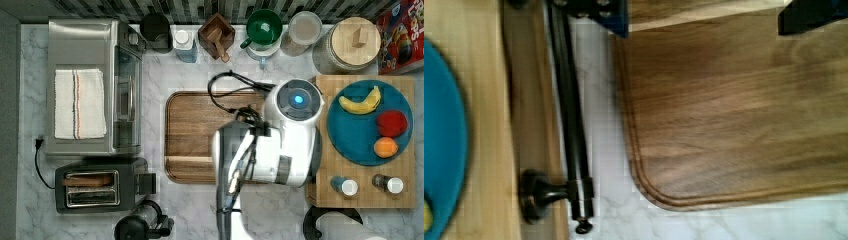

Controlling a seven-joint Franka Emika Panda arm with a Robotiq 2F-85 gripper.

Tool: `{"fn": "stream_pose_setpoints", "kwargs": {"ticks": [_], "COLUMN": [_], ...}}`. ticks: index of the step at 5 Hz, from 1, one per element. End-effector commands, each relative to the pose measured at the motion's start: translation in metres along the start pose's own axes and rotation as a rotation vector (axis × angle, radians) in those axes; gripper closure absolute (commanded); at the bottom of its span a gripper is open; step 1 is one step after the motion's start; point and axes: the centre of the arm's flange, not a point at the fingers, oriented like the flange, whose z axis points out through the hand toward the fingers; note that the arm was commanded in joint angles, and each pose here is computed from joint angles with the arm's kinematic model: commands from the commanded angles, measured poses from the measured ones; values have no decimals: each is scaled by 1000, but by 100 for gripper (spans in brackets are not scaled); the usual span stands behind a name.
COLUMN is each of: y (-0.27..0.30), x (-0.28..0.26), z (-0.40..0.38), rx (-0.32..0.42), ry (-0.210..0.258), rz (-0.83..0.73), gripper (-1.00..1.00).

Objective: Open the drawer.

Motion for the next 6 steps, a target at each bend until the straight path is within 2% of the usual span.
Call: {"fn": "stream_pose_setpoints", "kwargs": {"ticks": [1, 3, 5, 6], "y": [61, 55, 57, 61], "x": [3, 4, -8, -16], "z": [9, 31, 71, 91], "rx": [-20, -37, -42, -36], "ry": [55, 84, 138, 141], "rz": [-105, -90, -83, -79], "gripper": [-100, -100, -100, -100]}}
